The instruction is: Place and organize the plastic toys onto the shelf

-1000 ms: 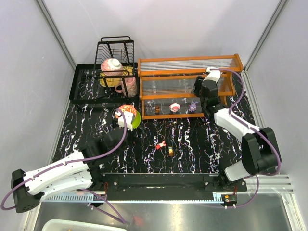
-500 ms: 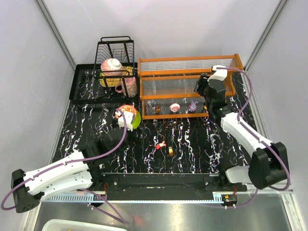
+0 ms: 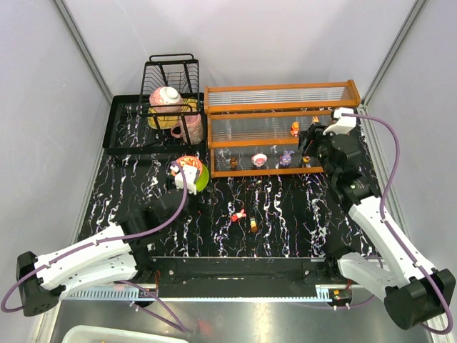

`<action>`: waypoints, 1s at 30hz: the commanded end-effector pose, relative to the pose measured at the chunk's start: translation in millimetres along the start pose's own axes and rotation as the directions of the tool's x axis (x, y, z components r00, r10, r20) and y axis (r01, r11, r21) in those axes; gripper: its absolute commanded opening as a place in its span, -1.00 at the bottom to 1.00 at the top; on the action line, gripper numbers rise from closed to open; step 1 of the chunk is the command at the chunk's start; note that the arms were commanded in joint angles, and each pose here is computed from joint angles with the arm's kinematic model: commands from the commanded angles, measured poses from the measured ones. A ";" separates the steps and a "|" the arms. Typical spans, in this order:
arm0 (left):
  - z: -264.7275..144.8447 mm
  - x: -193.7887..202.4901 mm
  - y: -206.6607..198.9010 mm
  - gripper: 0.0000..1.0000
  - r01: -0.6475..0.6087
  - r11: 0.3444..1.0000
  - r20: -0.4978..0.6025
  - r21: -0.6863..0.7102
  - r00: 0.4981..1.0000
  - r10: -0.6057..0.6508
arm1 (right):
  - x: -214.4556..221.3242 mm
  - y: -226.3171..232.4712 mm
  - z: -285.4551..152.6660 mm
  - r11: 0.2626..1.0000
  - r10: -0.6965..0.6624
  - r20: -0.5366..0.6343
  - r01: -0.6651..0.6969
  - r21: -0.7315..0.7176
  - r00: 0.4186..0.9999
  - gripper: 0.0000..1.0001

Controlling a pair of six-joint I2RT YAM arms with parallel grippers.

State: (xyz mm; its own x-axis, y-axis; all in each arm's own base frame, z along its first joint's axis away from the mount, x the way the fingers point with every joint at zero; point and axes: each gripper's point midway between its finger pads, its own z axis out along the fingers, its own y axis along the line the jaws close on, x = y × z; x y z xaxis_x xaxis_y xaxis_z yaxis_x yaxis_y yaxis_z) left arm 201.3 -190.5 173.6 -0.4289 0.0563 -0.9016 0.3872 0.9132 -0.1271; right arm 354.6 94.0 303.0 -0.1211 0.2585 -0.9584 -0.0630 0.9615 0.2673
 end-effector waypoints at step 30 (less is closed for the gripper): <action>2.1 -6.6 -6.7 0.98 0.083 0.996 0.032 0.022 0.996 -0.083 | 227.6 134.5 -86.1 0.948 0.163 -0.792 -0.315 -0.040 0.589 -0.10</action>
State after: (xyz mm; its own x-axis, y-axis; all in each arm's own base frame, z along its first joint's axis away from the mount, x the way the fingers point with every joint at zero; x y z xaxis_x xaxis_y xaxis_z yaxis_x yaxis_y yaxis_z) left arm 199.0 -195.6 168.2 -0.4595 0.0194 -0.8880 0.3761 0.9099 -0.1748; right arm 225.6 248.0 106.4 -0.8525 0.1243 -0.5077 -0.1445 0.8774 0.4574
